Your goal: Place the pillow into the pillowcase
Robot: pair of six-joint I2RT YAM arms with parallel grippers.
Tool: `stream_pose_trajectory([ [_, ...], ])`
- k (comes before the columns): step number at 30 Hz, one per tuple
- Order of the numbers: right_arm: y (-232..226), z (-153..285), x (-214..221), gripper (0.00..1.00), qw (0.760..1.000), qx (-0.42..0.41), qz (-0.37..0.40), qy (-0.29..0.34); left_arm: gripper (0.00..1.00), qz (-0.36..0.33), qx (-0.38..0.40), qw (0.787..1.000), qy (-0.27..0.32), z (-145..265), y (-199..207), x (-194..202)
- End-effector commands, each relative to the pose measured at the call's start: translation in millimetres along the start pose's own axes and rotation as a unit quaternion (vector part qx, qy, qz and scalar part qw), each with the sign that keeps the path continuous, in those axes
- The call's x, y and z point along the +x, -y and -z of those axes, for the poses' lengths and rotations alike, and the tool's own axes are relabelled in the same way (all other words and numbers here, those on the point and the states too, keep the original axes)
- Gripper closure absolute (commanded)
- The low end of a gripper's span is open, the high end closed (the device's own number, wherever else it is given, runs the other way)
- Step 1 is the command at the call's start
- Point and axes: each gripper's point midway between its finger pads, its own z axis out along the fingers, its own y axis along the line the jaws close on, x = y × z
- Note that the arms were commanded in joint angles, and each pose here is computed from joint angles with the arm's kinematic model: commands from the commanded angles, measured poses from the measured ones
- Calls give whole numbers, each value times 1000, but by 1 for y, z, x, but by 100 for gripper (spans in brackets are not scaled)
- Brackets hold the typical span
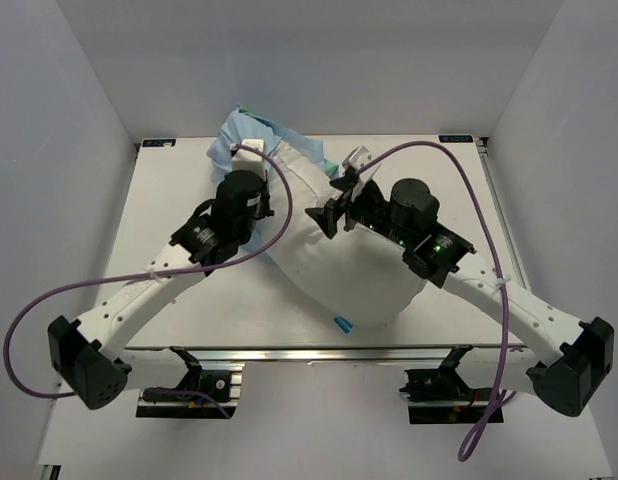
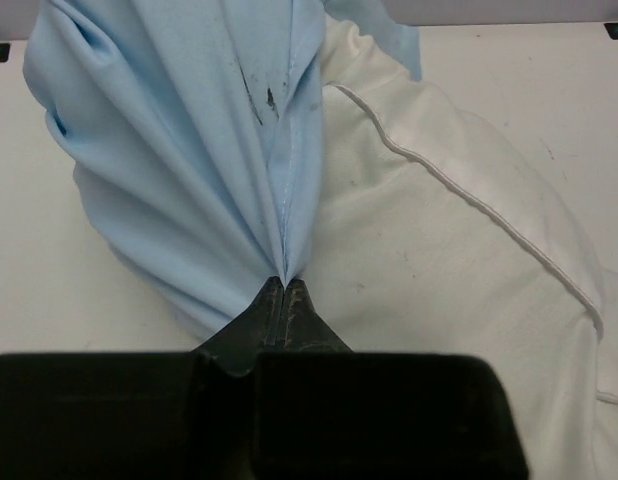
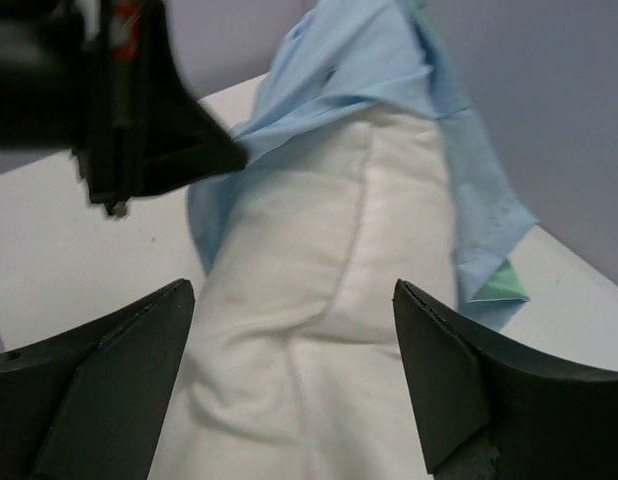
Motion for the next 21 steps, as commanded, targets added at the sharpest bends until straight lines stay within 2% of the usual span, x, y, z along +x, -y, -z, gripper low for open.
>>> stream_pose_trajectory([
  [1, 20, -2, -16, 14, 998, 52, -7, -17, 100, 30, -15, 999, 2, 18, -10, 8],
  [2, 22, -15, -5, 14, 998, 51, -7, -37, 100, 32, -21, 999, 1, 19, -13, 9],
  [3, 25, -21, -24, 13, 998, 53, -1, -22, 100, 32, -25, 999, 1, 20, -15, 9],
  [4, 26, -35, 2, 11, 997, 47, -1, -64, 100, 33, -28, 999, 1, 21, -16, 9],
  [7, 16, -60, 3, 11, 997, 5, 4, -80, 100, 36, -34, 999, 1, 21, -18, 10],
  [8, 11, -73, 29, 11, 993, -16, -4, -114, 100, 37, -37, 999, 2, 21, -19, 10],
  [9, 9, -79, 36, 11, 992, -25, -4, -124, 100, 36, -40, 999, 1, 21, -20, 10],
  [13, 20, -109, 79, 11, 984, -6, -18, -177, 100, 39, -47, 998, -1, 25, -24, 8],
  [14, 23, -119, 92, 14, 982, -7, -22, -189, 100, 39, -47, 998, 0, 26, -25, 8],
  [15, 23, -121, 100, 35, 979, -14, -24, -203, 100, 40, -52, 998, 1, 27, -27, 7],
  [16, 21, -126, 117, 55, 974, -21, -31, -223, 95, 40, -56, 998, 2, 27, -28, 6],
  [17, 18, -128, 113, 77, 974, -36, -35, -223, 86, 41, -63, 997, 0, 29, -31, 2],
  [18, 12, -127, 117, 100, 972, -48, -39, -226, 64, 38, -75, 997, 0, 29, -34, 1],
  [19, 8, -125, 111, 100, 974, -59, -41, -214, 53, 36, -81, 996, 1, 30, -36, -4],
  [21, -5, -116, 122, 100, 972, -85, -56, -213, 43, 22, -85, 996, 3, 34, -37, -18],
])
